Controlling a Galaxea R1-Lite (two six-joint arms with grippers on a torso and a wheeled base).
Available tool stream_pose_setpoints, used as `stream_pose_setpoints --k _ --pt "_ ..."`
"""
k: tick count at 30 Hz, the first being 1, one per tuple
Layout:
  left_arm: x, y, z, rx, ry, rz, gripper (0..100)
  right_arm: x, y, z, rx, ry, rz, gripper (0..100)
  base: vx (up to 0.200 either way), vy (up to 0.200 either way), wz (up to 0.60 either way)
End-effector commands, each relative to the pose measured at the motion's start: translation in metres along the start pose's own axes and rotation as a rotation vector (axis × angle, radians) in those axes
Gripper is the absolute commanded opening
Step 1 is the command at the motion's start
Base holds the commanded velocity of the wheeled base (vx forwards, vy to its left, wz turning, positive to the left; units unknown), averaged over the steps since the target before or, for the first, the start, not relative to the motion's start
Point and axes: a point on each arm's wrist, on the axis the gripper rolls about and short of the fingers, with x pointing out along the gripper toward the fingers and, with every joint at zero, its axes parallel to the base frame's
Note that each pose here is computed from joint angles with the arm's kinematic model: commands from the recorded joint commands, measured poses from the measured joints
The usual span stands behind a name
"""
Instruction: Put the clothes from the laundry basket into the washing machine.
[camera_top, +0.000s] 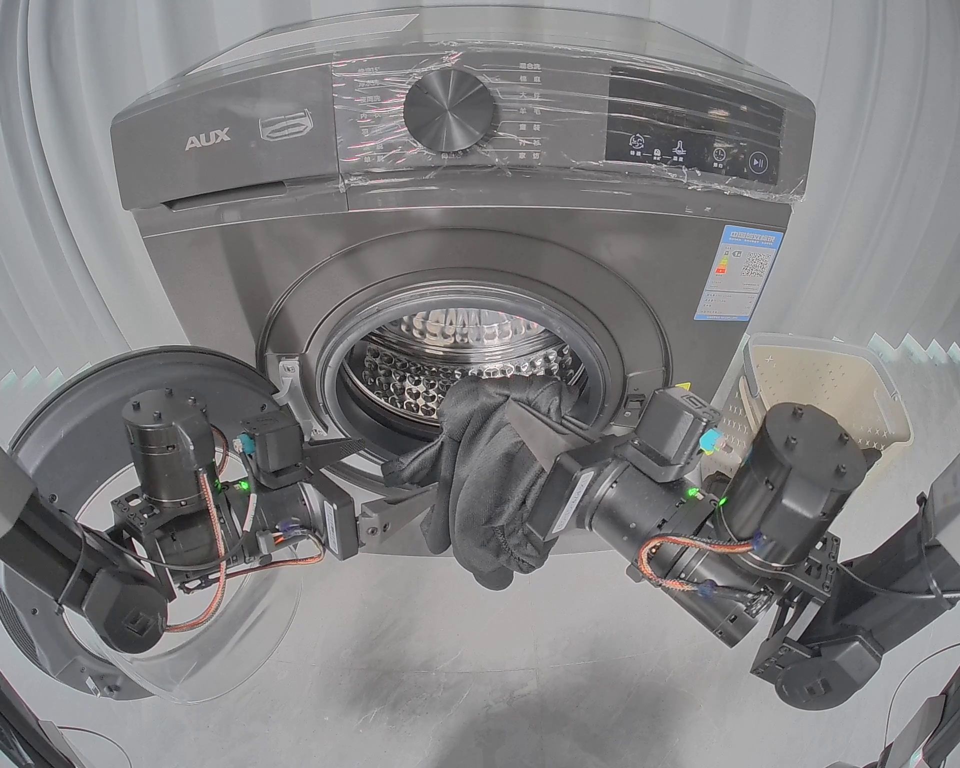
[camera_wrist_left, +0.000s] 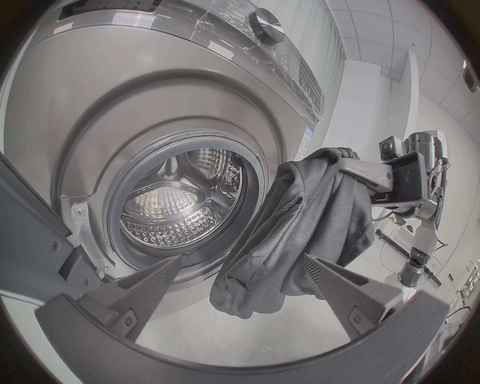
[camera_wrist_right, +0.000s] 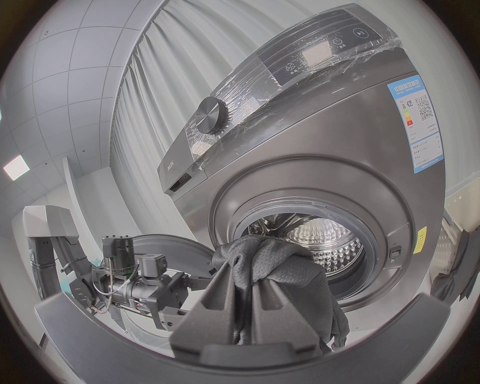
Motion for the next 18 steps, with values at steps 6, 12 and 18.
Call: stream_pose_setpoints --k 6,12,18 --pt "0.026 0.010 -0.014 0.003 -0.008 0.000 100 0.000 0.002 -0.002 0.001 -0.004 0.010 0 0.000 0.000 0.00" --pt "0.034 0.013 -0.021 0.006 -0.005 -0.003 100 0.000 0.003 -0.002 0.003 -0.008 0.013 0 0.000 0.000 0.00" --pt "0.046 0.017 -0.015 0.026 -0.067 -0.004 0 -0.002 0.004 -0.004 0.001 0.003 0.016 0 0.000 0.000 0.00"
